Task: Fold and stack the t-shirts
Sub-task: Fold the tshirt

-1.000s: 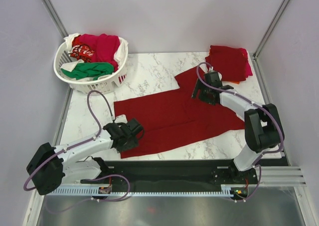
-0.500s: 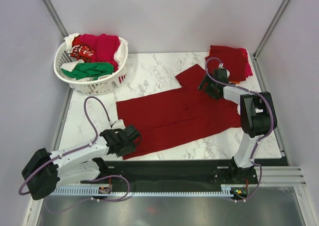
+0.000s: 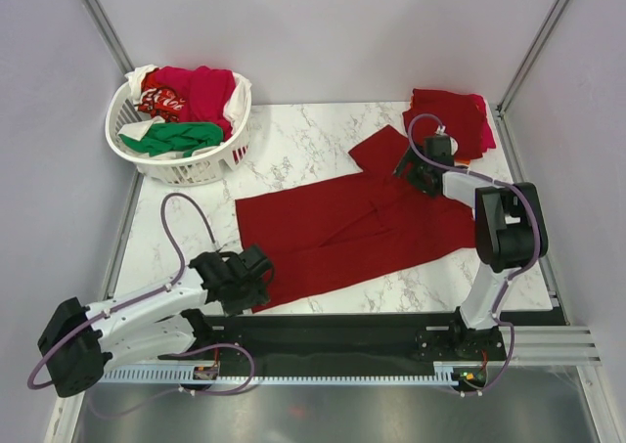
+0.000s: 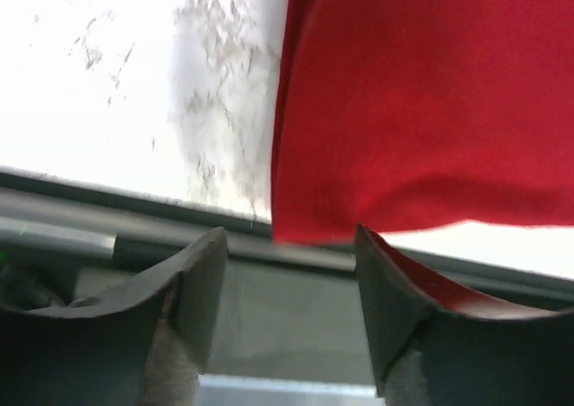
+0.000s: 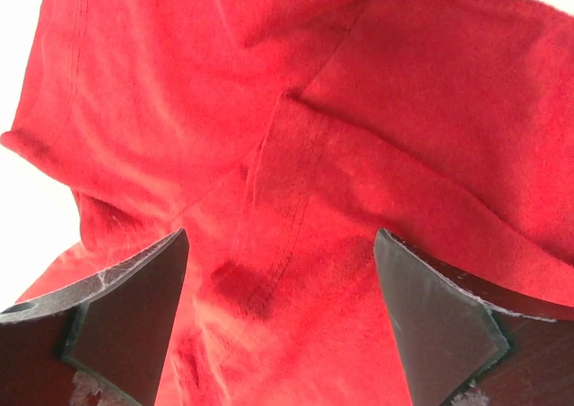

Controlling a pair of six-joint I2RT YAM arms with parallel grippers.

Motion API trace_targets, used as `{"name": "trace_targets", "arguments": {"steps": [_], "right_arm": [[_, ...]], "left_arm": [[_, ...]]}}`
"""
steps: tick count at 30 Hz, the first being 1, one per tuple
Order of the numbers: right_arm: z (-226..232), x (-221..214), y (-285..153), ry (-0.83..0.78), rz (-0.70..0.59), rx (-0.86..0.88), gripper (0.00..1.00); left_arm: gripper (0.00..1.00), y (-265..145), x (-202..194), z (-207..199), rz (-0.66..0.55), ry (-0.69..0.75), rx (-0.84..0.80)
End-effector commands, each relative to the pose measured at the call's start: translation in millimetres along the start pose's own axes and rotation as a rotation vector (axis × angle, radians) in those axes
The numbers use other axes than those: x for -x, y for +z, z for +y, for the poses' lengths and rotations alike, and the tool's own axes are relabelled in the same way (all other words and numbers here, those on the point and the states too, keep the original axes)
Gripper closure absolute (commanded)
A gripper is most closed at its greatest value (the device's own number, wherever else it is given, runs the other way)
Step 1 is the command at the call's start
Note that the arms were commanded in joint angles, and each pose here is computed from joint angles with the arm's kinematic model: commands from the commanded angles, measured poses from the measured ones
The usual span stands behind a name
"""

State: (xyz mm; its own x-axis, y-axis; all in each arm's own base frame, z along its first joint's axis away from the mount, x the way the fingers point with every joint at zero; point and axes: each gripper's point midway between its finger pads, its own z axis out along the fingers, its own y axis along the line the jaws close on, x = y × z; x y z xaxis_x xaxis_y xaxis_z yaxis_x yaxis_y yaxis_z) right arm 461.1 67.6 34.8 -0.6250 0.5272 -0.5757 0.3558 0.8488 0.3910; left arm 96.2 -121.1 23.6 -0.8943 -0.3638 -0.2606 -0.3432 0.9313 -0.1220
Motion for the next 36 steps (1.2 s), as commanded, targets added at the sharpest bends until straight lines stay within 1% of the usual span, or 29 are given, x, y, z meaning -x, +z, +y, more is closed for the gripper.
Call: {"name": "trace_targets", "arguments": {"steps": [1, 3, 4, 5, 6, 7, 9, 10, 11, 12, 13, 15, 16, 17, 18, 19, 20, 21, 23, 24, 26, 32, 36], "right_arm": [[-13.5, -35.1, -13.5, -0.04, 0.119, -0.038, 0.06], [4.5, -30.0, -22.9, -0.081, 0.107, -0.002, 0.04], [17.2, -30.3, -34.5, -0.112, 0.103, 0.012, 0.04], [26.3, -24.1, -41.3, -0.138, 0.082, 0.019, 0.03], [28.1, -25.6, -49.4, -0.154, 0.086, 0.004, 0.02], [38.7, -19.0, -62.5, -0.178, 0.05, 0.009, 0.02], [44.4, -11.4, -78.0, -0.195, 0.019, 0.004, 0.02], [47.9, -8.2, -93.8, -0.205, 0.003, 0.009, 0.02], [47.5, -7.6, -100.9, -0.208, -0.003, 0.013, 0.02], [45.4, -9.6, -108.3, -0.215, 0.005, 0.012, 0.02], [46.4, -6.3, -121.3, -0.217, -0.01, 0.027, 0.02], [45.1, -10.3, -134.9, -0.228, 0.0, 0.046, 0.02], [44.1, -11.3, -147.6, -0.23, -0.011, 0.064, 0.02], [43.3, -15.9, -153.6, -0.235, -0.006, 0.08, 0.02], [43.2, -20.1, -160.0, -0.236, 0.001, 0.102, 0.02], [45.9, -19.7, -174.7, -0.242, -0.02, 0.139, 0.02], [37.7, -32.4, -176.1, -0.246, 0.003, 0.138, 0.02], [35.1, -39.4, -181.1, -0.25, 0.017, 0.152, 0.02], [27.8, -48.6, -192.5, -0.252, 0.014, 0.172, 0.02], [24.8, -51.8, -200.7, -0.253, 0.014, 0.182, 0.02], [17.9, -57.9, -205.4, -0.261, 0.019, 0.18, 0.02], [6.7, -64.7, -222.1, -0.287, 0.017, 0.181, 0.02], [8.4, -59.2, -227.2, -0.298, 0.013, 0.174, 0.02]], "left_arm": [[0.31, -43.2, 15.4, -29.6, -0.013, -0.002, -0.097], [0.25, -58.2, 31.8, -39.0, -0.07, 0.028, -0.111], [0.24, -66.8, 41.2, -43.9, -0.105, 0.075, -0.122], [0.22, -84.4, 63.6, -55.9, -0.19, 0.082, -0.146], [0.18, -90.6, 75.4, -58.0, -0.23, 0.102, -0.133], [0.16, -101.2, 97.8, -62.4, -0.285, 0.118, -0.117], [0.14, -106.0, 131.9, -58.9, -0.368, 0.101, -0.061], [0.14, -105.5, 149.3, -58.9, -0.39, 0.135, -0.035], [0.15, -101.1, 170.5, -53.6, -0.39, 0.089, -0.035], [0.18, -100.4, 190.3, -60.9, -0.427, 0.068, -0.074], [0.2, -91.3, 211.5, -50.3, -0.44, 0.051, -0.044], [0.23, -81.5, 232.0, -51.5, -0.457, 0.058, -0.053], [0.24, -78.6, 254.1, -49.0, -0.499, 0.051, -0.049], [0.25, -61.6, 259.0, -50.7, -0.457, 0.055, -0.042], [0.27, -55.6, 266.6, -51.8, -0.453, 0.052, -0.043], [0.28, -54.7, 282.5, -53.5, -0.481, 0.039, -0.051], [0.28, -47.9, 288.9, -56.7, -0.481, 0.043, -0.051], [0.28, -32.6, 292.5, -56.1, -0.46, 0.06, -0.026], [0.3, -24.3, 308.8, -57.2, -0.468, 0.052, -0.012], [0.31, -9.8, 310.8, -55.7, -0.439, 0.056, 0.007], [0.32, -3.4, 323.4, -54.2, -0.444, 0.035, 0.008], [0.34, 33.1, 337.7, -44.6, -0.396, -0.015, -0.004], [0.35, 51.5, 334.3, -45.6, -0.362, -0.039, -0.015]]}}
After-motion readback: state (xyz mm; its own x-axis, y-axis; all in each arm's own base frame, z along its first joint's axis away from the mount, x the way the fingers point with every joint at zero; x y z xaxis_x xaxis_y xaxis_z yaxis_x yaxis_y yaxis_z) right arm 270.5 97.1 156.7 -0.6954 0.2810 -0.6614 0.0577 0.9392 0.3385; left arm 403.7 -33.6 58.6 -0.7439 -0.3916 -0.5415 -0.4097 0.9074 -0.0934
